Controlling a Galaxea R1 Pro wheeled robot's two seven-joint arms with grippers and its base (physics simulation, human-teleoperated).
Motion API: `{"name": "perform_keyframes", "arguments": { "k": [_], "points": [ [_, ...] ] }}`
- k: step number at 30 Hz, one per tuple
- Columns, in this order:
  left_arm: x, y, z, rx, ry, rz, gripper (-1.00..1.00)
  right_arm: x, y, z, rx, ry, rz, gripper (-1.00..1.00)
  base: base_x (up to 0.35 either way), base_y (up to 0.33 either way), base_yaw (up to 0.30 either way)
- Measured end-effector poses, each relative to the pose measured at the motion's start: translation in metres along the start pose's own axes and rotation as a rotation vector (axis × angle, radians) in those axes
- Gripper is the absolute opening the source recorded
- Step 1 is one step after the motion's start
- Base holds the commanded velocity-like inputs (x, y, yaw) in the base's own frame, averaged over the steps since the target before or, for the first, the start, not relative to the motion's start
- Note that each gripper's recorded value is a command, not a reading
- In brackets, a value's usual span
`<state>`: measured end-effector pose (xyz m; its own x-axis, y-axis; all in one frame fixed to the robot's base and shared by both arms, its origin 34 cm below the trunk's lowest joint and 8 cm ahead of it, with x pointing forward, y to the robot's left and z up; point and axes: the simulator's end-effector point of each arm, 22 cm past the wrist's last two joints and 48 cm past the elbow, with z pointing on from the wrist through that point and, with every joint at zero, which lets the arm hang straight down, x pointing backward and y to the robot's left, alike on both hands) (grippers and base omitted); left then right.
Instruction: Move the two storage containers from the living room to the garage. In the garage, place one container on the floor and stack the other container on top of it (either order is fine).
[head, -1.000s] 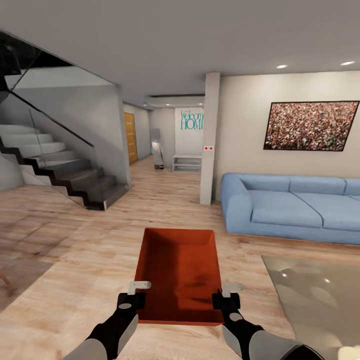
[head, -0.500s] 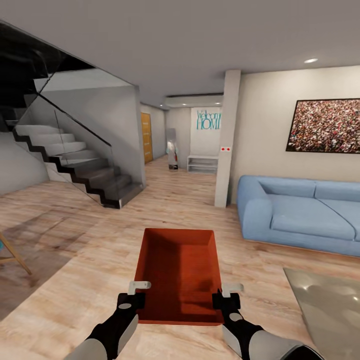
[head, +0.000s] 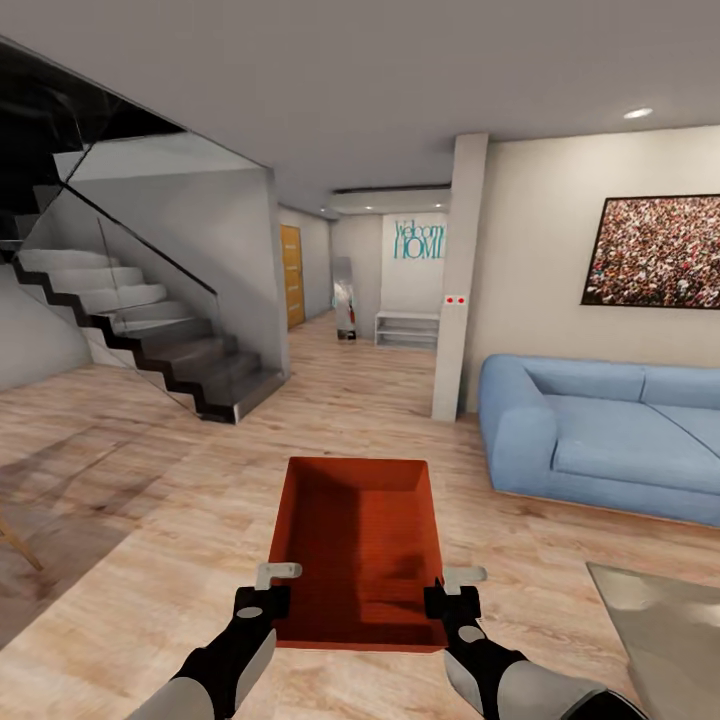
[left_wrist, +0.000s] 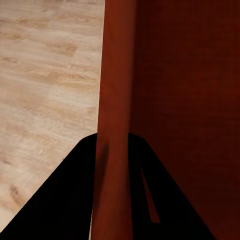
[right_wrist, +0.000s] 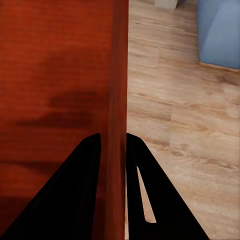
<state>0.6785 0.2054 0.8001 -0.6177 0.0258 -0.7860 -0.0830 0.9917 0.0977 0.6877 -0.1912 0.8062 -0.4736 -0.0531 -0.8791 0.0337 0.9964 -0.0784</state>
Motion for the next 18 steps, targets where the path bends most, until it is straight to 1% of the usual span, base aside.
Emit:
{"name": "perform_keyframes", "arguments": {
  "k": [18],
  "points": [
    [-0.0004,0.0003,0.0002,0.002,-0.001,0.002,-1.0,0.0,0.0003,-0.0001,0.0,0.0,0.002,-1.0,0.322,0.0,0.0]
  ]
}}
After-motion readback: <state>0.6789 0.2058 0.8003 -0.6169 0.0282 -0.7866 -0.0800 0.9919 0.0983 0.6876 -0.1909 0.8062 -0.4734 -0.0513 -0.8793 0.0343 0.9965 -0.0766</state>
